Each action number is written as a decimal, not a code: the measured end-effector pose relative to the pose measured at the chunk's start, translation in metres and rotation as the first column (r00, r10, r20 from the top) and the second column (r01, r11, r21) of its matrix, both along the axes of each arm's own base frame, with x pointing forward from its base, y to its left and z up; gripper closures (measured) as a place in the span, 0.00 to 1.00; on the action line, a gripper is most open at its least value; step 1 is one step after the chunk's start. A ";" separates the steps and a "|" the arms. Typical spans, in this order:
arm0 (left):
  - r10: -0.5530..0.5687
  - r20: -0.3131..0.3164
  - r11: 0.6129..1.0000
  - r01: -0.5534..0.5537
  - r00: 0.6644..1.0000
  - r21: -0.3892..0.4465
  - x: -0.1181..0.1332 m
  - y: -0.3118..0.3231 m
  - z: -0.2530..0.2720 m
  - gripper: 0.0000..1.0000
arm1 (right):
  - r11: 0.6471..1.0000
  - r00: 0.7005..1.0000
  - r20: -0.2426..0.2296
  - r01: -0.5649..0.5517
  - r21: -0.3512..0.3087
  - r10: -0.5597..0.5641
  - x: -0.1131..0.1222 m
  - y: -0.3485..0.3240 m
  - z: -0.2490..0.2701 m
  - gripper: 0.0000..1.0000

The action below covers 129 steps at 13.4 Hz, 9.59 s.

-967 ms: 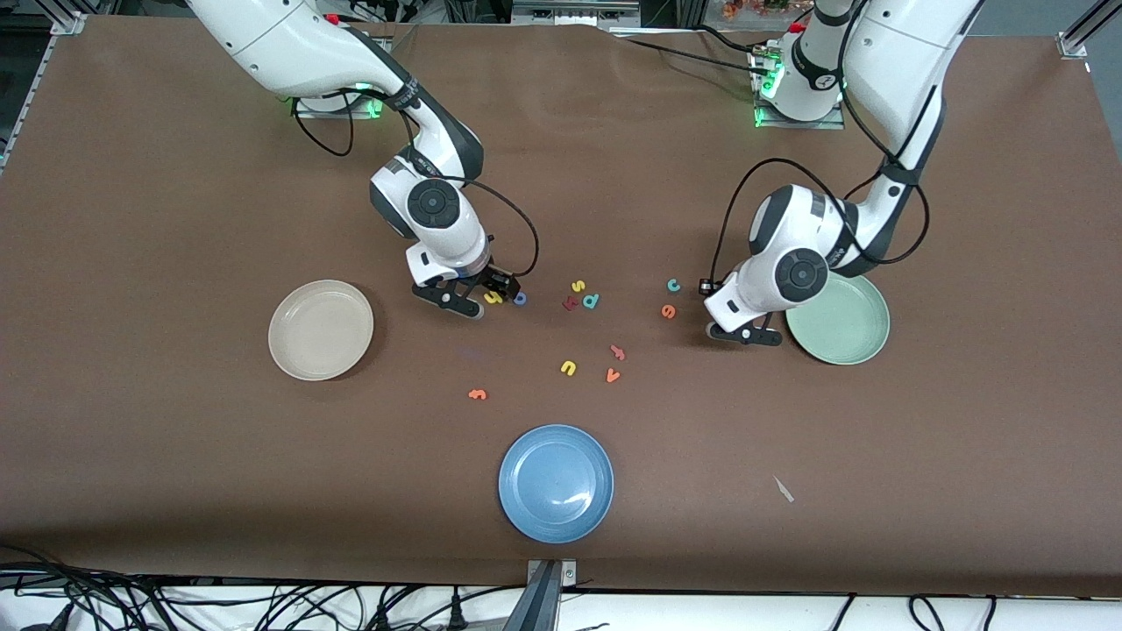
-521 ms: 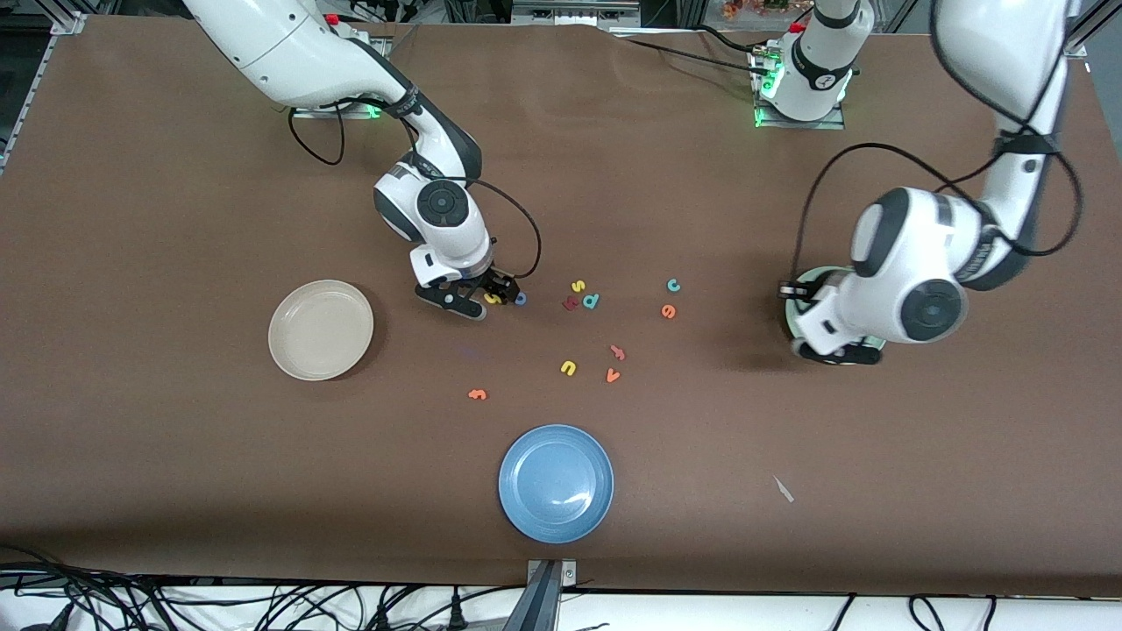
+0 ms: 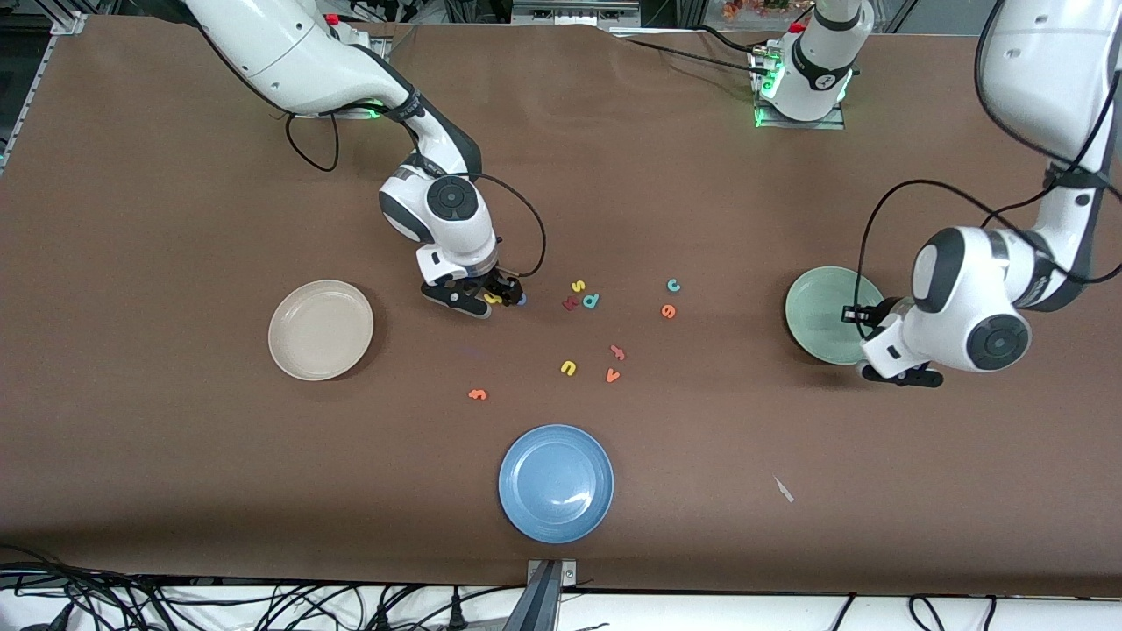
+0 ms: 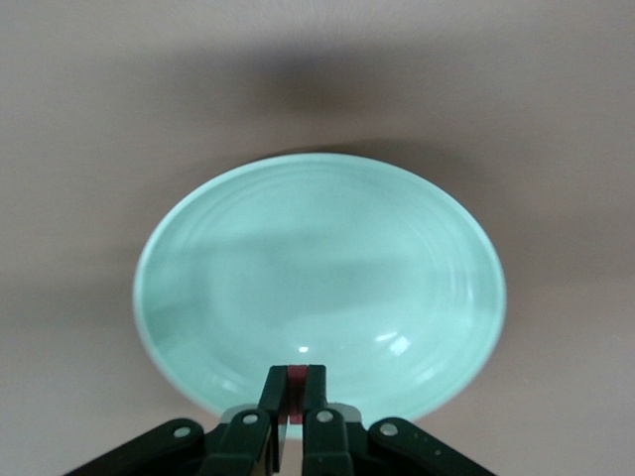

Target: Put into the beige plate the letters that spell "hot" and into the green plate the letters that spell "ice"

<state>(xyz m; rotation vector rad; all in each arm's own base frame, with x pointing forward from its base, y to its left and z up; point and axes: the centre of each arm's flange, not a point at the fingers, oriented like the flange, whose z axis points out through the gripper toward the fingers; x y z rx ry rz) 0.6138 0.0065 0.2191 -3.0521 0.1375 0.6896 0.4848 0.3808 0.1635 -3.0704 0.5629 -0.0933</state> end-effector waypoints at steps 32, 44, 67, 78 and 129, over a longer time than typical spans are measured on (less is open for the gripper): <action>0.494 0.110 0.865 -0.500 0.862 0.038 -0.071 -0.299 -0.010 0.28 | 0.914 0.917 -0.063 -0.398 -0.081 0.394 0.080 -0.249 0.116 0.29; 0.502 0.109 0.860 -0.509 0.858 0.040 -0.070 -0.293 -0.012 0.27 | 0.974 0.976 0.054 -0.215 0.078 0.211 0.120 -0.103 0.111 0.26; 0.496 0.143 0.865 -0.502 0.856 0.009 -0.102 -0.294 -0.052 0.63 | 0.989 0.981 0.132 -0.145 0.022 0.140 0.181 -0.019 0.006 0.26; 0.514 0.154 0.854 -0.520 0.844 -0.002 -0.087 -0.287 -0.042 0.79 | 0.989 0.980 0.144 -0.143 0.028 0.137 0.179 -0.011 0.010 0.63; 0.566 0.184 0.817 -0.577 0.804 0.007 -0.034 -0.298 -0.031 0.29 | 0.998 0.996 0.081 -0.039 -0.058 0.044 -0.001 0.060 0.007 0.31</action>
